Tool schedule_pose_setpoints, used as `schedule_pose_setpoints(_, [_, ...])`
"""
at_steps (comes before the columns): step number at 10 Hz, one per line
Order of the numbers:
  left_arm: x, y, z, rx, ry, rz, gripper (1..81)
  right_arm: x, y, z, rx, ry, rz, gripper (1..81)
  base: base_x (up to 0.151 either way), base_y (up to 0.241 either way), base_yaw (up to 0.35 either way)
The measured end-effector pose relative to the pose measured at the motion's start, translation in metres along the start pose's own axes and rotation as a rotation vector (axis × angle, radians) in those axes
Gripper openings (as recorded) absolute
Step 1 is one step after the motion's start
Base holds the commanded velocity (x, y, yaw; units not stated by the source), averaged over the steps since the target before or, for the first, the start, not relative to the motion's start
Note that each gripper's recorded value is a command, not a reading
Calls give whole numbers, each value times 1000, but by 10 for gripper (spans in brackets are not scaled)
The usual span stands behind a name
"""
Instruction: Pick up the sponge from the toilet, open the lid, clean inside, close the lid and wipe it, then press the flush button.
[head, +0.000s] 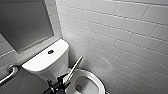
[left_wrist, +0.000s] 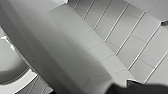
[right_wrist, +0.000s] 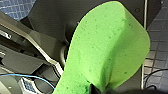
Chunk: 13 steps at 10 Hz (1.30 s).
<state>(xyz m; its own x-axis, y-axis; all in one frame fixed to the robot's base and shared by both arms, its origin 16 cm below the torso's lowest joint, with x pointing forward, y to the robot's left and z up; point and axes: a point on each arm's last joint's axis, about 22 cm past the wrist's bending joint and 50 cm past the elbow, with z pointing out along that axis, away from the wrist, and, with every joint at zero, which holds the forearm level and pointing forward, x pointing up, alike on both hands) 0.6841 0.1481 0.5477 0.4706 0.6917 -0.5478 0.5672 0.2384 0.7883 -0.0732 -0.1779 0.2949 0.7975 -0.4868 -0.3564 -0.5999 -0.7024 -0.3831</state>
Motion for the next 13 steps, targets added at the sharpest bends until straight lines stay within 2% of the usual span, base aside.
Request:
schedule_pose_setpoints(2, [19,3,-13,-8,42,18,811,1,2,-1,-2,1,-1,10,0,0,0])
schedule_pose_setpoints(4, [50,2,-31,-18,115,45,811,2,5,-3,-7,2,-4,10,0,0,0])
schedule_pose_setpoints(6, [61,7,-38,-32,142,66,811,2,4,-3,-6,2,-3,10,0,0,0])
schedule_pose_setpoints(10, [75,2,-23,-64,172,79,811,0,5,-3,-7,1,-2,10,0,0,0])
schedule_pose_setpoints(13, [93,3,-19,-103,195,55,811,-16,9,-7,-13,-16,10,10,0,0,0])
